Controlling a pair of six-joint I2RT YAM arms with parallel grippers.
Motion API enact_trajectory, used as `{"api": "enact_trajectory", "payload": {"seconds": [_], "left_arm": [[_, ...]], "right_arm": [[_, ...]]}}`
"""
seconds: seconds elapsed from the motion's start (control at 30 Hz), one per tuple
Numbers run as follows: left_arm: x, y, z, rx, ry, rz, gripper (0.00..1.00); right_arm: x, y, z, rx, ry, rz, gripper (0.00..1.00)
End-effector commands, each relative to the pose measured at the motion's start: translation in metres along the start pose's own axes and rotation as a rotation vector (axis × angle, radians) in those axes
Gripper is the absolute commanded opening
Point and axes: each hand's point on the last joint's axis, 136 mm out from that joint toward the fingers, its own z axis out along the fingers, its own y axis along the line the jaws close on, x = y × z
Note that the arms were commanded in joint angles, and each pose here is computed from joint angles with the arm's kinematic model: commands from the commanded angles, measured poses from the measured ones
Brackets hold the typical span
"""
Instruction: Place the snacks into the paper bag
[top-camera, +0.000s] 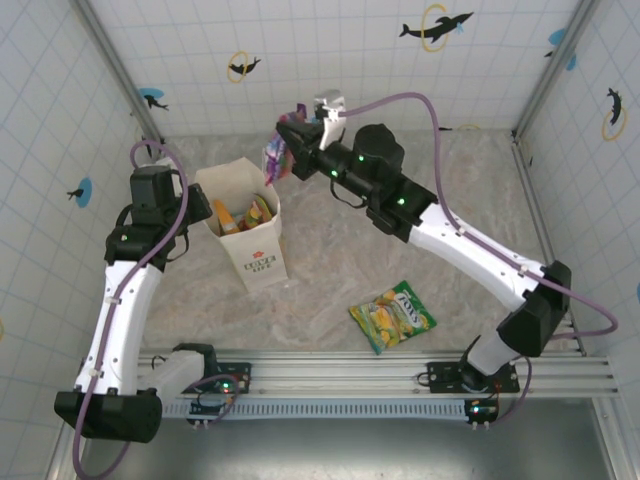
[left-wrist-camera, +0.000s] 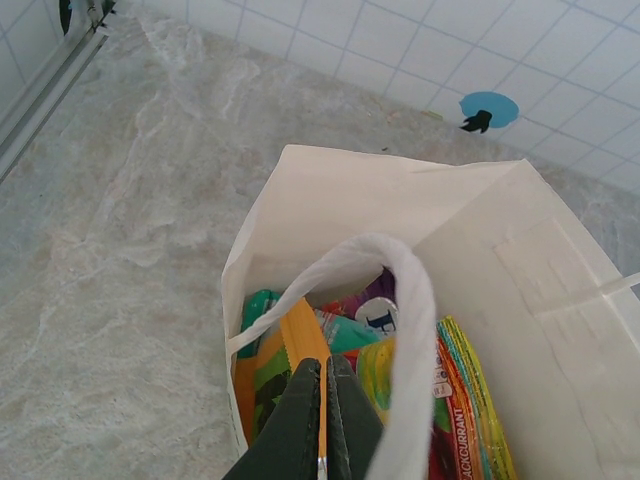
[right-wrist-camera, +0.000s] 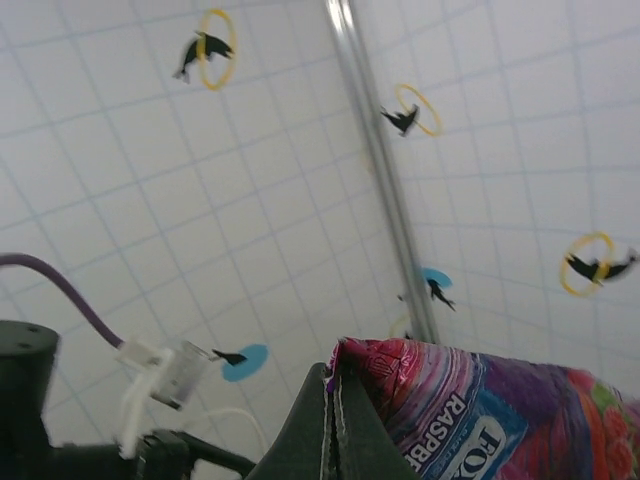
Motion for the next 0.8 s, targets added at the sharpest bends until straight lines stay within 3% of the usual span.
{"api": "enact_trajectory", "payload": {"seconds": [0.0,0.2,0.77], "left_arm": [[-0.008,-0.004,-0.004,0.012,-0.022,0.018,0.08],[-0.009,-0.005,-0.006,0.014,-0.027,0.019,0.08],[-0.011,-0.005,-0.007,0.015,-0.031,0.017,0.08]], "right_arm": [[-0.054,0.045,0.006,-0.155,-0.144,-0.084,0.00],[-0.064,0.074,0.031,-0.295,-0.142,-0.067,0.00],[0.013,0.057,0.071,-0.339,0.034,0.079,0.00]]}}
